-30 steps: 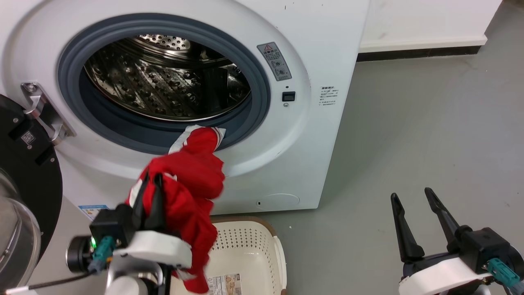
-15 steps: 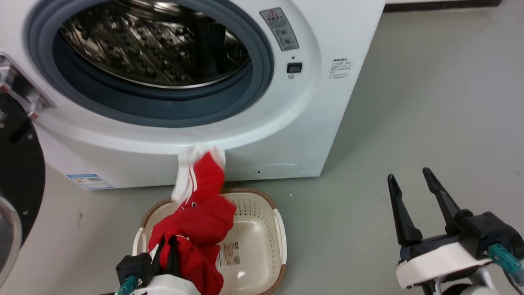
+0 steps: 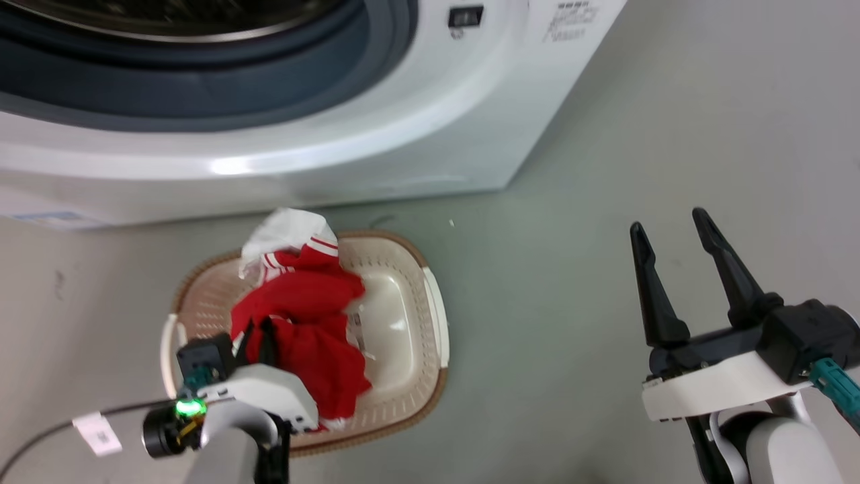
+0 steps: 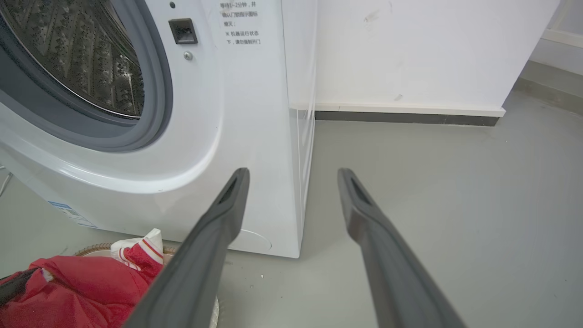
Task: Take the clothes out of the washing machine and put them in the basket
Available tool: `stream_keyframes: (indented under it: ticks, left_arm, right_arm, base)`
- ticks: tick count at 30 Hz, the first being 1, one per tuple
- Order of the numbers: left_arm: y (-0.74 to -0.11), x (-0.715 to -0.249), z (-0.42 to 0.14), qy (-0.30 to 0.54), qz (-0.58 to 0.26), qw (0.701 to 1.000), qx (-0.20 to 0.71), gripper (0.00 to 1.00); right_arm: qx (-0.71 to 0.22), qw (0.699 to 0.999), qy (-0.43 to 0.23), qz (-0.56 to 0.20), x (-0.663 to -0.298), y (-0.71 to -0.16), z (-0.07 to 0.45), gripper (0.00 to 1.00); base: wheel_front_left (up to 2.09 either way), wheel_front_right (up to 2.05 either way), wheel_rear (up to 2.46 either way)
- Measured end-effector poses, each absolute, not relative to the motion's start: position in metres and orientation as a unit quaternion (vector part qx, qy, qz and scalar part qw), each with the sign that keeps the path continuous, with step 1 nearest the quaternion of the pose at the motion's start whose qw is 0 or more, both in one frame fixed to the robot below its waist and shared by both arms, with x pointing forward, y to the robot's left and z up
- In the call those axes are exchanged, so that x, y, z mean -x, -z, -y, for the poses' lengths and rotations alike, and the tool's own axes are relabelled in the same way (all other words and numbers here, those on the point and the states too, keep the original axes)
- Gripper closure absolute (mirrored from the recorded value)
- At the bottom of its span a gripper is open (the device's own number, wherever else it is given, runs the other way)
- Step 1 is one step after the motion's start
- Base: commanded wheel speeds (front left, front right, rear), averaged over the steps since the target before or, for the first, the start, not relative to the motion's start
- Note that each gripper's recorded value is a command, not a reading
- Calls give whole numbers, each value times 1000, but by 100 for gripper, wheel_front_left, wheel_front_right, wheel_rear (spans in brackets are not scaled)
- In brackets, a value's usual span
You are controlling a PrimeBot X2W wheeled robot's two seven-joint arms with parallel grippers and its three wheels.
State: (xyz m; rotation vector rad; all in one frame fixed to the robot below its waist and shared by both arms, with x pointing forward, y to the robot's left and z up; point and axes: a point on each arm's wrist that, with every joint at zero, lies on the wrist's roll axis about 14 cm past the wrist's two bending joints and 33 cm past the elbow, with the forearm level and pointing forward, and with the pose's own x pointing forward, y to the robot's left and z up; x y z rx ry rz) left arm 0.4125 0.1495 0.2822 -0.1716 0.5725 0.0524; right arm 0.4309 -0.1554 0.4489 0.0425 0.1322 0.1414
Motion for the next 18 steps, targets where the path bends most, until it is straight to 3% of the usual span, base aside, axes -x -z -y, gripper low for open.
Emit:
stream_keyframes:
  ticks: [9, 18]
  left_arm:
    - [-204, -434, -158, -40, -361, 929, 65, 100]
    - [-139, -426, -167, -64, -426, 901, 49, 100]
  right_arm:
    - [-19, 991, -68, -115, -448, -397, 159, 0]
    - [-18, 985, -61, -159, -451, -350, 165, 0]
  base:
    - [0, 0, 0]
    - [0, 0, 0]
